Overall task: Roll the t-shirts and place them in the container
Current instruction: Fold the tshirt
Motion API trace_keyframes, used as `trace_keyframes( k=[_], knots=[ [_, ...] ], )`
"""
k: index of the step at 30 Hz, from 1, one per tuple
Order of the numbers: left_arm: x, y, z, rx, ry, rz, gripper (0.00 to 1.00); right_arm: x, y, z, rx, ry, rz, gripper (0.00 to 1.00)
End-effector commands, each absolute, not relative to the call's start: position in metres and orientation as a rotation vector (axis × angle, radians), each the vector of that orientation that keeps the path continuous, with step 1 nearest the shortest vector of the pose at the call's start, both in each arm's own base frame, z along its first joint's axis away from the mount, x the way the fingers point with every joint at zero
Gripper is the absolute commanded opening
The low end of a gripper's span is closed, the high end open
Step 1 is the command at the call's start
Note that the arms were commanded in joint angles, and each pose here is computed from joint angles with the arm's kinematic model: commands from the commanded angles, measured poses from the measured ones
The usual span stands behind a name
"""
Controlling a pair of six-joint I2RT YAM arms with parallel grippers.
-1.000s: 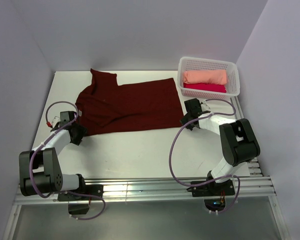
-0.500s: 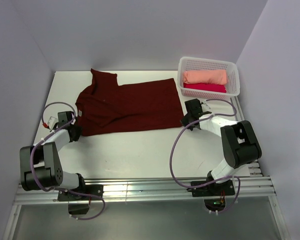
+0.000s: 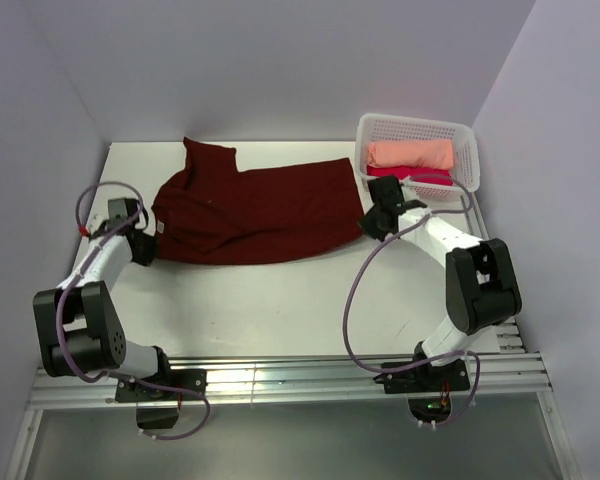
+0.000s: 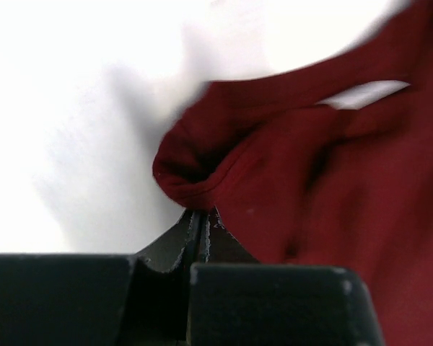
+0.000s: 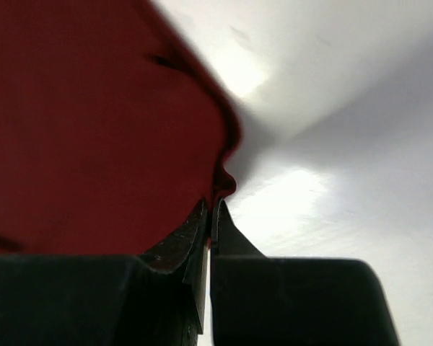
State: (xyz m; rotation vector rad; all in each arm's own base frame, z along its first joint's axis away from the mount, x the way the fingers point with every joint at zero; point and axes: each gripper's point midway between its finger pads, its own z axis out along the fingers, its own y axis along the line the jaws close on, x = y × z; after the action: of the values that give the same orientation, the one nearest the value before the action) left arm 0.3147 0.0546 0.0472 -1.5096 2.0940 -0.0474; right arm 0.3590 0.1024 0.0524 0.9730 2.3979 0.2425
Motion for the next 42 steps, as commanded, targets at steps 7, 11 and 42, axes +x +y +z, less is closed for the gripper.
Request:
trace_keyframes(
  k=[7, 11, 42],
  knots=[
    [0.341, 0.063, 0.202, -1.341, 1.923, -0.139, 0.01, 0.397, 0.115, 0.167, 0.871, 2.223, 0.395, 0.00],
    [0.306, 0.061, 0.159, -1.379, 1.997, -0.070, 0.00, 0.366, 0.115, 0.119, 0.882, 2.320, 0.391, 0.00],
    [0.215, 0.057, 0.077, -1.640, 2.031, 0.158, 0.06, 0.267, 0.087, 0.041, 0.870, 2.464, 0.285, 0.00]
  ],
)
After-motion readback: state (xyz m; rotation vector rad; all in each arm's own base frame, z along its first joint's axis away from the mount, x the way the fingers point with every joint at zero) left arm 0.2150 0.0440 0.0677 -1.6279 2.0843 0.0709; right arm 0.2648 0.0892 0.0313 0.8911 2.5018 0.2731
